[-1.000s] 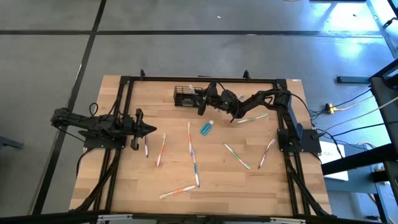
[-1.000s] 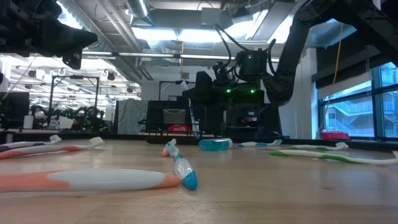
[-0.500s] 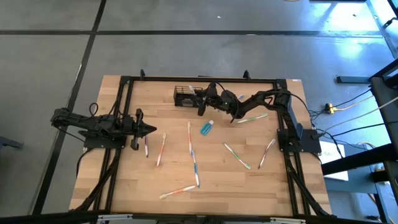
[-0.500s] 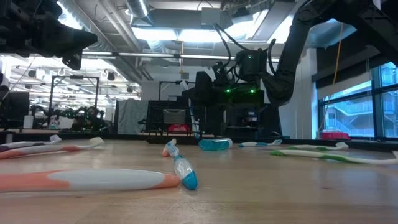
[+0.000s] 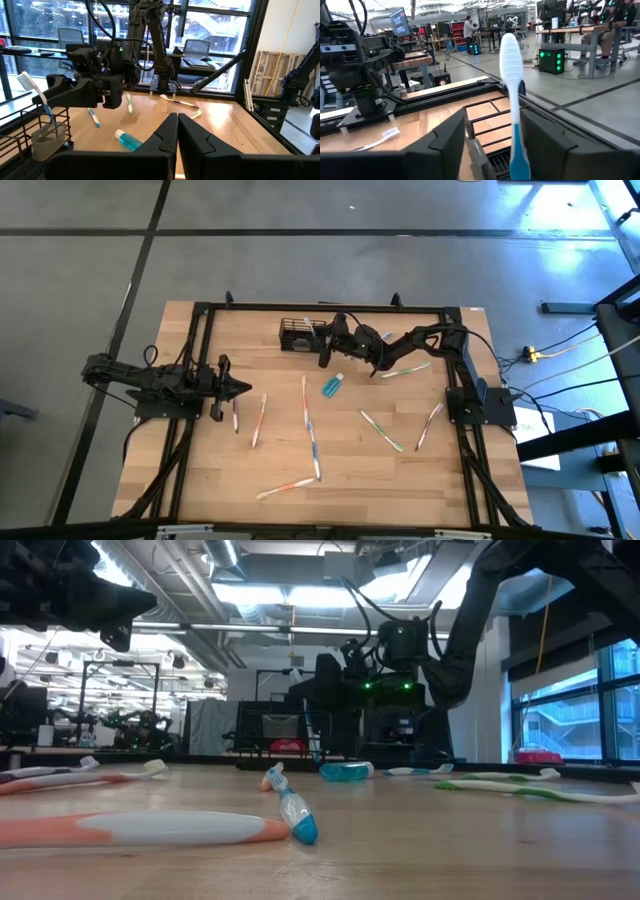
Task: Pick & Place toothbrushing station
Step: Put the middle blue toothbrush into the black wire organizer, then put the left purple toothbrush into the black wire organizer
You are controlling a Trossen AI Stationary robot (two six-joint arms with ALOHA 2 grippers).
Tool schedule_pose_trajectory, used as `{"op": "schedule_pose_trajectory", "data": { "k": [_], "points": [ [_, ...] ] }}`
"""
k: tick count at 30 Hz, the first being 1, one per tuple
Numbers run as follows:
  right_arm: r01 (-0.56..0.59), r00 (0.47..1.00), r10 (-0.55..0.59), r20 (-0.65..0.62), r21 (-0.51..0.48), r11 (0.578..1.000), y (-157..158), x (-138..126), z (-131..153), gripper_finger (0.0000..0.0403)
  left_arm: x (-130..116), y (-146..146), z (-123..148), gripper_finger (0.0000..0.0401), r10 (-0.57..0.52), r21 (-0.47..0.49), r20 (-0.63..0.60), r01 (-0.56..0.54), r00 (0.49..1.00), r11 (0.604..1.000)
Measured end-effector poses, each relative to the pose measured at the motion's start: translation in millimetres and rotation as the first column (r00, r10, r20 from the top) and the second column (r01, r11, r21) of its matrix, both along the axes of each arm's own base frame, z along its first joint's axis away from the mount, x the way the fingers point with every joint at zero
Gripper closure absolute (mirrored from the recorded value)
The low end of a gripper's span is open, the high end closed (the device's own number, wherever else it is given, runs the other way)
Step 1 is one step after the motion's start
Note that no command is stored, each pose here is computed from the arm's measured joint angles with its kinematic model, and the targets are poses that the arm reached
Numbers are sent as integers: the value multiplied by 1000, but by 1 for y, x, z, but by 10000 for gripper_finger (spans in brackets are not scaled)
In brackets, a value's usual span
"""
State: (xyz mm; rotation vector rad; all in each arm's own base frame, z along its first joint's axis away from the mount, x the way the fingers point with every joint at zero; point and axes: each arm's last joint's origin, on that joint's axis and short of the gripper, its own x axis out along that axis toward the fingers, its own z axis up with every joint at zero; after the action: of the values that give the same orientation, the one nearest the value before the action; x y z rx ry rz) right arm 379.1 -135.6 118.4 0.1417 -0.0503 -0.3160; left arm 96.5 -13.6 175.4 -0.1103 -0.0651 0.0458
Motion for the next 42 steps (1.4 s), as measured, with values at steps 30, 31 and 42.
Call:
{"op": "schedule_pose_trajectory", "data": {
  "k": [30, 31, 42],
  "points": [
    [10, 925, 0, -379, 27, 1000, 9, -38, 87, 186, 0, 0, 0, 395, 0, 2, -1, 0, 1000, 1000],
    [10, 912, 5, -410, 35, 999, 11, -42, 89, 186, 0, 0, 0, 395, 0, 3, -3, 0, 1000, 1000],
    [-11, 765, 74, -639, 102, 995, 31, -78, 90, 193, 0, 0, -5, 395, -2, -26, -52, 1, 999, 1000]
  ]
}}
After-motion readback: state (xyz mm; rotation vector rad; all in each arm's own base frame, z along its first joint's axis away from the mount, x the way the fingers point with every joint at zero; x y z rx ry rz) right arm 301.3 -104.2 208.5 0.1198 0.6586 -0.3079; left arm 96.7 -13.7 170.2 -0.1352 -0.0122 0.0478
